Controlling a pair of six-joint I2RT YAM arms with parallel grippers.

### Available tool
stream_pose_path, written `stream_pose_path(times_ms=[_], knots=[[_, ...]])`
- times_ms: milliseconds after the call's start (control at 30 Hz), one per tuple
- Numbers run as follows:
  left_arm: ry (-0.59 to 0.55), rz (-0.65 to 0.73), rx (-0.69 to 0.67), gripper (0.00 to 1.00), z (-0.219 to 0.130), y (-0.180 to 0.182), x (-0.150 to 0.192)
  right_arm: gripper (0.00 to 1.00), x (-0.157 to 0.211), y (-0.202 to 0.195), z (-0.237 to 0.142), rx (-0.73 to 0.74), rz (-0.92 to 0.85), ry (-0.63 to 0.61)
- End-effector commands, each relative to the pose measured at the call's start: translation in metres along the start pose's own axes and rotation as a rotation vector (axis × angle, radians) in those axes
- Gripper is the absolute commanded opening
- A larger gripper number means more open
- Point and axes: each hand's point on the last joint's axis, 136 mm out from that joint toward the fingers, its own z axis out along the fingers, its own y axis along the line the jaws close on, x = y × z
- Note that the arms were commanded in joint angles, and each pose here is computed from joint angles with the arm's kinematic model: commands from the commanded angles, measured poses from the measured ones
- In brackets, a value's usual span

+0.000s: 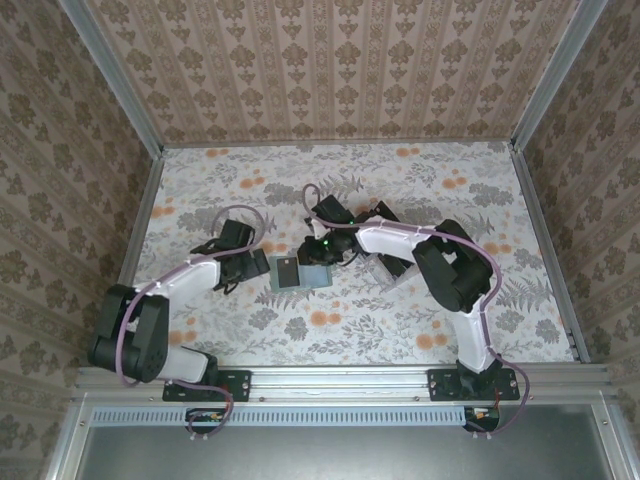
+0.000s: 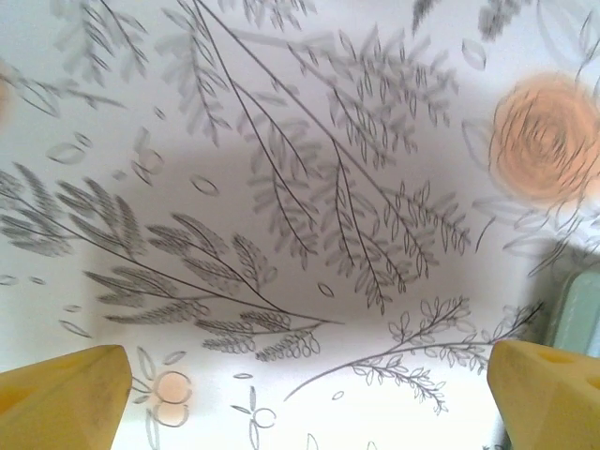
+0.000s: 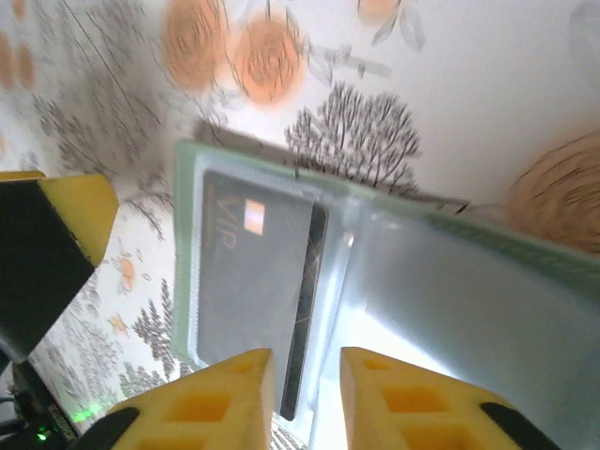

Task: Put the credit cards into the card holder
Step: Insert the credit card into the card slot.

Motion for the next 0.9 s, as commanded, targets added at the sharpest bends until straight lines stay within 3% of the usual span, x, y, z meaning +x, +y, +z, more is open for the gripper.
stream_pose_path(times_ms=[0, 533, 867], knots=[[-0.008, 0.007, 0.034, 1.00, -0.009, -0.001, -0.005, 0.31, -0.008, -0.002, -0.018, 0.022, -0.009, -0.029], [0.027, 0.027, 0.039, 1.00, -0.005, -0.002, 0.003, 0.30, 0.001, -0.006, -0.009, 0.054, -0.044, -0.005], [0.054, 0.046, 0.018, 1.00, 0.005, -0.003, 0.014, 0.10, 0.018, 0.009, 0.011, 0.047, -0.075, 0.052]])
